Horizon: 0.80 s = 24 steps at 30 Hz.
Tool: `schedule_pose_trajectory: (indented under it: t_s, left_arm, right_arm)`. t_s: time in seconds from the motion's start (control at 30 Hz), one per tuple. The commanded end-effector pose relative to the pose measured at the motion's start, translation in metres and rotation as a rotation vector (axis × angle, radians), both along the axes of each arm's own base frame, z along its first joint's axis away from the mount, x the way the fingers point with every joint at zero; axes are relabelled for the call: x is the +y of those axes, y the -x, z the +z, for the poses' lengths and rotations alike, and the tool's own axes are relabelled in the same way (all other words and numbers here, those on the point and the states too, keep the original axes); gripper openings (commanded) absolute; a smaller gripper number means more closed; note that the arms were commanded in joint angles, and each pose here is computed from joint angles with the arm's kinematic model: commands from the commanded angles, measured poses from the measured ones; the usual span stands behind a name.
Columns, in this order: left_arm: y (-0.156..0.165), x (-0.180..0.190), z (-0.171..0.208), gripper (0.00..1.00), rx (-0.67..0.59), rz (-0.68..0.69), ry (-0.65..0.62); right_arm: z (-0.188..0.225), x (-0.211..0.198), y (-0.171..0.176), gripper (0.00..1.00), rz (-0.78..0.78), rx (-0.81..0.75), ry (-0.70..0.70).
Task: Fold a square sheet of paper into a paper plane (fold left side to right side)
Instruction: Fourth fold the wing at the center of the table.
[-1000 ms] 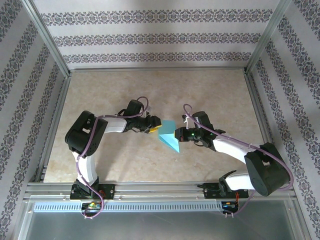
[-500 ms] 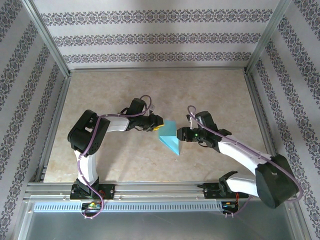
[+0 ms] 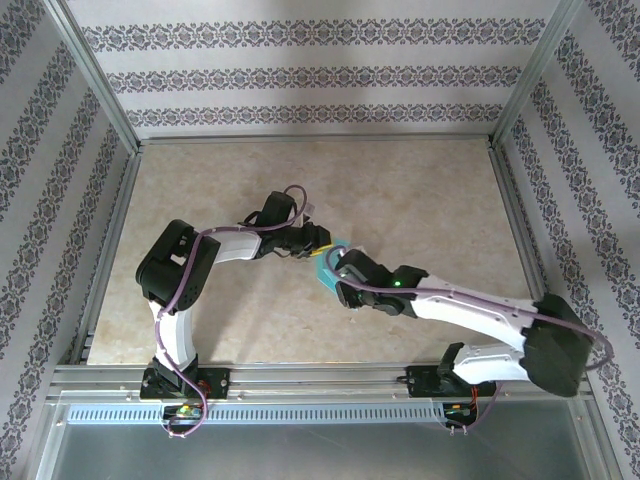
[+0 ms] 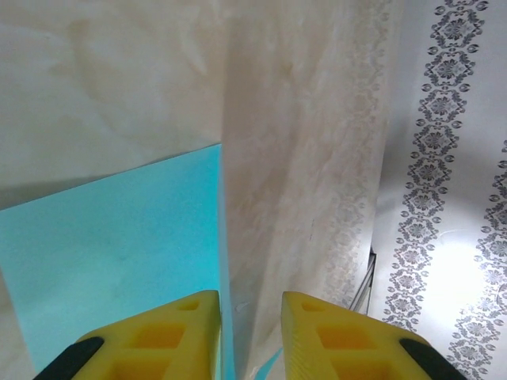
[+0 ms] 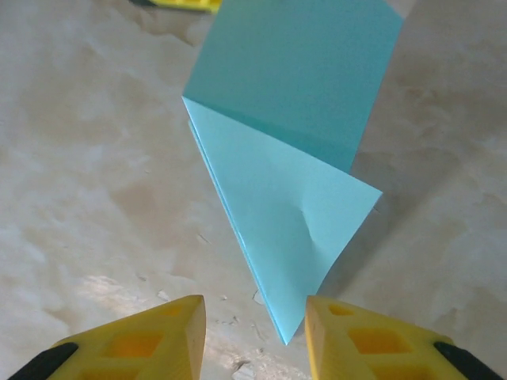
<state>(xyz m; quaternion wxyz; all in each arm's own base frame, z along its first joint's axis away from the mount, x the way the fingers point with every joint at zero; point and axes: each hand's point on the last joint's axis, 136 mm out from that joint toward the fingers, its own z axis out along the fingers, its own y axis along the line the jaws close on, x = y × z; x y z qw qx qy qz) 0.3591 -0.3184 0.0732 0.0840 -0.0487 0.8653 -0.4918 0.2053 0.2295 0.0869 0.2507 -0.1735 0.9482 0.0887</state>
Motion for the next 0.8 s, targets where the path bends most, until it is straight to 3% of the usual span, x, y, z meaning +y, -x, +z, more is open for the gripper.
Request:
schedule_pose_trajectory:
  t_s: [0.0,0.33,0.77]
  left_arm:
    - [0.000,-0.008,0.024,0.26,-0.035,-0.013,0.028]
    - [0.000,-0.005,0.024,0.24,-0.037,-0.006,0.010]
    - [0.000,-0.005,0.024,0.24,-0.038,-0.004,0.004]
  right_arm:
    - [-0.009,-0.006,-0.006,0.39,-0.044,-0.035,0.167]
    - [-0.038,0.009,-0.011,0.36,-0.035,-0.019,0.307]
    - [-0.057,-0.003,-0.007,0.22,-0.062,-0.003,0.405]
